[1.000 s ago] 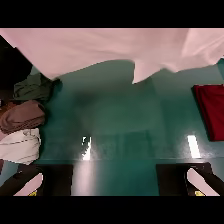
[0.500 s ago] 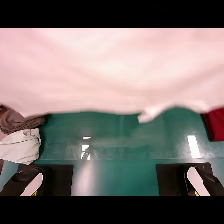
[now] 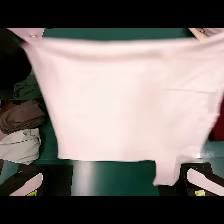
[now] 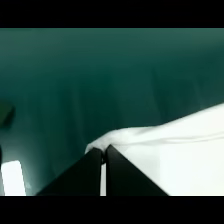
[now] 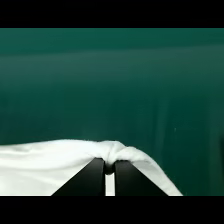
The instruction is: Fold the shirts.
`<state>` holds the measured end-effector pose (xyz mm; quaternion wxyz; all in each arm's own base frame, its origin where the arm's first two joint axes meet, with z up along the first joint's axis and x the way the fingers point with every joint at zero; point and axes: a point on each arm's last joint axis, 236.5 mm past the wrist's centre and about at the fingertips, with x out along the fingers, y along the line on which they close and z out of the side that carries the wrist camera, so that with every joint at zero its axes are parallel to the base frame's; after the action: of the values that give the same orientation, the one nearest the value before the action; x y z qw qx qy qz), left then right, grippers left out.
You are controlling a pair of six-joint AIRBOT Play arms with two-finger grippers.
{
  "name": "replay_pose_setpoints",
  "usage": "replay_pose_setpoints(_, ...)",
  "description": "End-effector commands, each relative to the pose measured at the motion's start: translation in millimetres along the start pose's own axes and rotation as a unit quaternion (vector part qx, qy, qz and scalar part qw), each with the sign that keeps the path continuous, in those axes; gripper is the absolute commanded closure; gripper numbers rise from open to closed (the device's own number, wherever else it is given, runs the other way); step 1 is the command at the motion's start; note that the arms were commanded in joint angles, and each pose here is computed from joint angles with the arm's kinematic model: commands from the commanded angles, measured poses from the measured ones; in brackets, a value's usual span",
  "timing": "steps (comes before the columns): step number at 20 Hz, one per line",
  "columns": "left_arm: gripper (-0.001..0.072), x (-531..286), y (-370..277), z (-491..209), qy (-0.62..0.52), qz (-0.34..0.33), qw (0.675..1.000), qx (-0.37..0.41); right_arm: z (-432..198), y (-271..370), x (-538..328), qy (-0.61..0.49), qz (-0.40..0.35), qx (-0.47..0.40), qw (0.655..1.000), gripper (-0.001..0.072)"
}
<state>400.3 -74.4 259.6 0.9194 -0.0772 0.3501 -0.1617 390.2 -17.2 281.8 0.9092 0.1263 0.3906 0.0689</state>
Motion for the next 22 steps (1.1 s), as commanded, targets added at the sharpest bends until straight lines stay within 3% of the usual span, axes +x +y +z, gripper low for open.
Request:
replay_pose_setpoints(1, 0.0684, 109, 33, -83, 0.151, -0.026, 0.987, -0.056, -75, -22, 111, 0.190, -0.022, 0.013, 0.982, 0.0693)
replay_pose_setpoints(6, 0.0683, 209, 71, -82, 0.108, -0.027, 0.990, -0.085, -66, -52, 219, 0.165, -0.036, 0.055, 0.984, 0.0693)
replay_pose_setpoints(10, 0.0684, 223, 100, -23, -0.019, 0.016, 0.996, -0.090, -21, -67, 247, 0.061, -0.048, 0.054, 0.996, 0.0693)
replay_pose_setpoints(13, 0.0684, 220, 102, -9, -0.042, 0.022, 0.996, -0.077, -3, -79, 246, 0.024, -0.071, 0.038, 0.996, 0.0694)
replay_pose_setpoints(18, 0.0683, 220, 91, -55, 0.055, 0.001, 0.998, -0.006, -56, -102, 233, 0.141, -0.122, -0.012, 0.982, 0.0694)
replay_pose_setpoints(22, 0.0684, 227, 89, -122, 0.145, -0.015, 0.989, -0.013, -123, -108, 219, 0.256, -0.122, -0.022, 0.959, 0.0693)
